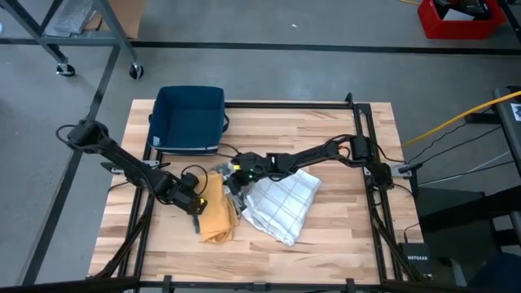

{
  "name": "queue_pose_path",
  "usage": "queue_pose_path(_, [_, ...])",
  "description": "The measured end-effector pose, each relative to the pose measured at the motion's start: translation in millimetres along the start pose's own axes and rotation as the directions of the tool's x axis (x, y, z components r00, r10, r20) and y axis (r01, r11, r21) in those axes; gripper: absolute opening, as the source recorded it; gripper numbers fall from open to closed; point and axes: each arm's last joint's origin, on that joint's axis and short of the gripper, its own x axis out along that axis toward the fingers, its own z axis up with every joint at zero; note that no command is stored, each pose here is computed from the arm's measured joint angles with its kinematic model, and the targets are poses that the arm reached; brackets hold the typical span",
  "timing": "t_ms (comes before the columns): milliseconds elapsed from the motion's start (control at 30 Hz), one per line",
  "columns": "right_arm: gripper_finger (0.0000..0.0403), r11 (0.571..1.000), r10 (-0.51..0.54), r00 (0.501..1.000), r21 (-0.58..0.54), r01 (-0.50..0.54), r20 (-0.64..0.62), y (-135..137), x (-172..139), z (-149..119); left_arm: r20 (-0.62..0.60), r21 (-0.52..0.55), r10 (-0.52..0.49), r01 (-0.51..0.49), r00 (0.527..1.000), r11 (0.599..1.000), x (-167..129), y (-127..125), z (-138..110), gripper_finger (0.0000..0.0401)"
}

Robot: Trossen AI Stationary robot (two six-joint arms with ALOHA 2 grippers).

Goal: Fold towel
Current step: Stack the stacked towels on top of the white towel

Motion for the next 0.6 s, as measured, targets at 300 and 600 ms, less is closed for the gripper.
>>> queue_pose_path(300, [0.0013,0.999,0.040,0.999,-0.011,-0.040,0.035,14,-1,12,0.015,0.027,-0.108,0.108,0.994,0.994,-28,10,6,0.0002])
queue_pose_path(600, [0.0015,0.994,0.104,0.990,-0.028,-0.102,0.094,37,-4,33,0.115,0.000,-0.229,0.231,0.967,0.973,-50,16,14,0.0001])
